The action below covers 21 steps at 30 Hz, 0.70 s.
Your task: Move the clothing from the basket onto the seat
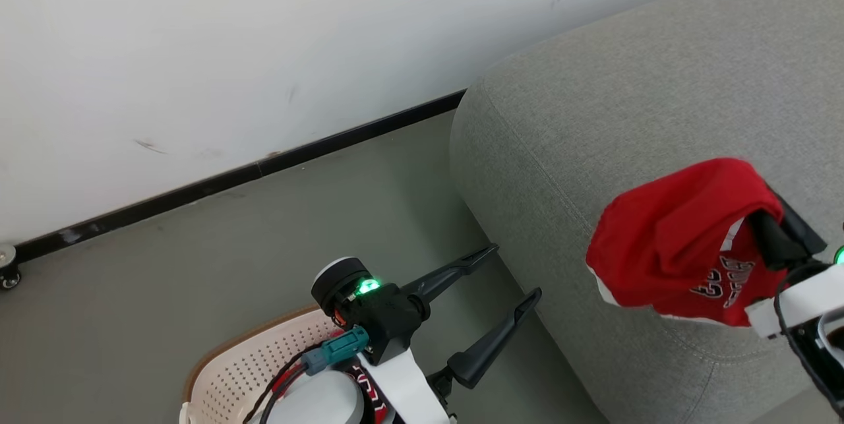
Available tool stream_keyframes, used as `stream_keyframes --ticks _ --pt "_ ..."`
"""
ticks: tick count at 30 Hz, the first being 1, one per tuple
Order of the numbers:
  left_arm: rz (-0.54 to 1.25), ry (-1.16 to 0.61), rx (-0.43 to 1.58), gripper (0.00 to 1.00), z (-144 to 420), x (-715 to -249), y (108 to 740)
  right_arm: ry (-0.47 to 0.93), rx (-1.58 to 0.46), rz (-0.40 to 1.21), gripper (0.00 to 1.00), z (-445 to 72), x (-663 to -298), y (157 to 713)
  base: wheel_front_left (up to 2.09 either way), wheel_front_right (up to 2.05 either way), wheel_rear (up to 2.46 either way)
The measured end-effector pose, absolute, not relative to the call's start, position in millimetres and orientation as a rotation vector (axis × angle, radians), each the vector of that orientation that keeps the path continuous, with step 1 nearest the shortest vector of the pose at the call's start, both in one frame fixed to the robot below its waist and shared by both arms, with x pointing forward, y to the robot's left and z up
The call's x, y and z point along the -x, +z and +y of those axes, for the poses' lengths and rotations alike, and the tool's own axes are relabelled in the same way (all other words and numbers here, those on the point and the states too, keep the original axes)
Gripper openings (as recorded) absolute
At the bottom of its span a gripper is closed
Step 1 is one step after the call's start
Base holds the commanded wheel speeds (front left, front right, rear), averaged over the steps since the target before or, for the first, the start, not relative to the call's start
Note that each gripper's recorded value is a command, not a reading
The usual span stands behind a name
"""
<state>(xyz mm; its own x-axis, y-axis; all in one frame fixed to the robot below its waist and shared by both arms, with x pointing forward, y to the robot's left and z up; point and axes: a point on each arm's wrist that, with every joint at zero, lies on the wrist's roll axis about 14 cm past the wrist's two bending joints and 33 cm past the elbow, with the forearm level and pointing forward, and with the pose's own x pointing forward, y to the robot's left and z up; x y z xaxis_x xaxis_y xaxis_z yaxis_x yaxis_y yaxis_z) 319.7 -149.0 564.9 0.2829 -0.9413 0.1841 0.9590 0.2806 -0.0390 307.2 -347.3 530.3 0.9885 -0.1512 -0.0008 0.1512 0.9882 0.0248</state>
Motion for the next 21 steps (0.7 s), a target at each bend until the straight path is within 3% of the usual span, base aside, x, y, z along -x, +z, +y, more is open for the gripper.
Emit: stream_keyframes --ticks 21 --pt "-0.131 -1.212 0.12 1.0 -130 -368 544 -0.229 0.049 -0.006 0.0 -395 -384 568 0.0 0.0 0.0"
